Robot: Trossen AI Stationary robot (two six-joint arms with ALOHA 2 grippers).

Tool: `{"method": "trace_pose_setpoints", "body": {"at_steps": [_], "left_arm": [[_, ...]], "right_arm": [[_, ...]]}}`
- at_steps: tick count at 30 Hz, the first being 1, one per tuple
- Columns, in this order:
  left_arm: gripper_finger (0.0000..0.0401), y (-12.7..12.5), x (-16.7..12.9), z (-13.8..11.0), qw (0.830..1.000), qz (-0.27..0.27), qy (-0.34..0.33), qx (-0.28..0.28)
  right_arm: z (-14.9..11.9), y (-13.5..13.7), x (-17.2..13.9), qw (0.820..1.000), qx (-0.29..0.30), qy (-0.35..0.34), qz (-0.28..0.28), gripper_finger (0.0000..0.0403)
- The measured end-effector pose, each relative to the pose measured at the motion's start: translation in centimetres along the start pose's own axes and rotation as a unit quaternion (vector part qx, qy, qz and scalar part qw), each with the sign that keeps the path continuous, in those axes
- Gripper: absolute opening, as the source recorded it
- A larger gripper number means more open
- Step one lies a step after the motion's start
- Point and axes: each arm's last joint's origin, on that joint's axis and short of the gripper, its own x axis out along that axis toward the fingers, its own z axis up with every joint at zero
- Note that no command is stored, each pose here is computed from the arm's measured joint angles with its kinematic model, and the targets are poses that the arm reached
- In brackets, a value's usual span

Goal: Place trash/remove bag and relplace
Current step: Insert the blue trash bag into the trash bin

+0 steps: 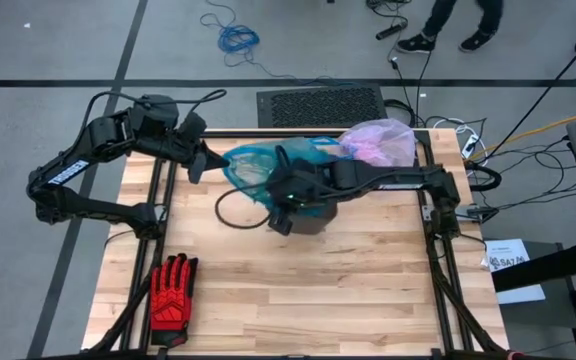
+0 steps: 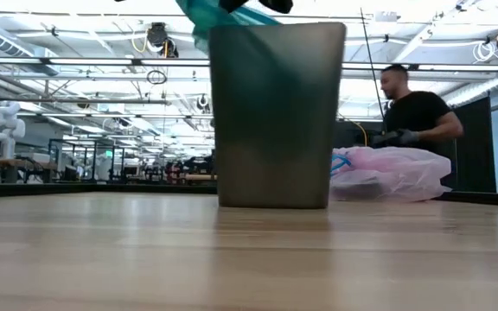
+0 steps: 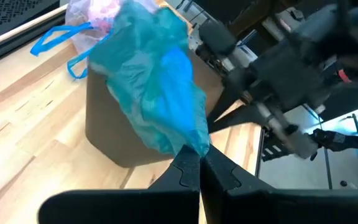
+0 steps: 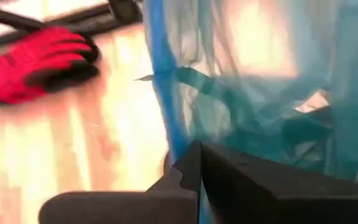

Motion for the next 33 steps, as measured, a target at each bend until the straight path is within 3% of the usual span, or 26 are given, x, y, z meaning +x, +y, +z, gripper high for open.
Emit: {"method": "trace_pose_setpoints", "body": {"at_steps": [4, 9, 15, 24, 33], "left_arm": [[0.0000, 0.0, 0.0, 0.0, 1.000, 0.000, 0.000, 0.000], [0.0000, 0.0, 0.0, 0.0, 1.000, 0.000, -0.001, -0.001], [0.0000, 0.0, 0.0, 0.1, 1.000, -0.002, -0.004, -0.003], [0.0000, -0.1, 0.1, 0.3, 1.000, -0.002, -0.014, 0.000], [0.0000, 0.0, 0.1, 0.3, 1.000, 0.007, -0.013, 0.004]], "right_arm": [[0.3, -1.5, 1.0, 0.998, -0.027, -0.002, -0.053, 0.0000], [0.8, -4.9, 1.4, 0.993, -0.012, 0.014, -0.118, 0.0000], [0.0, -8.1, 3.0, 0.983, 0.000, 0.100, -0.151, 0.0000], [-2.4, -6.1, 7.3, 0.972, 0.008, 0.201, -0.122, 0.0000], [-3.6, -3.7, 6.9, 0.964, 0.077, 0.245, -0.074, 0.0000]]}}
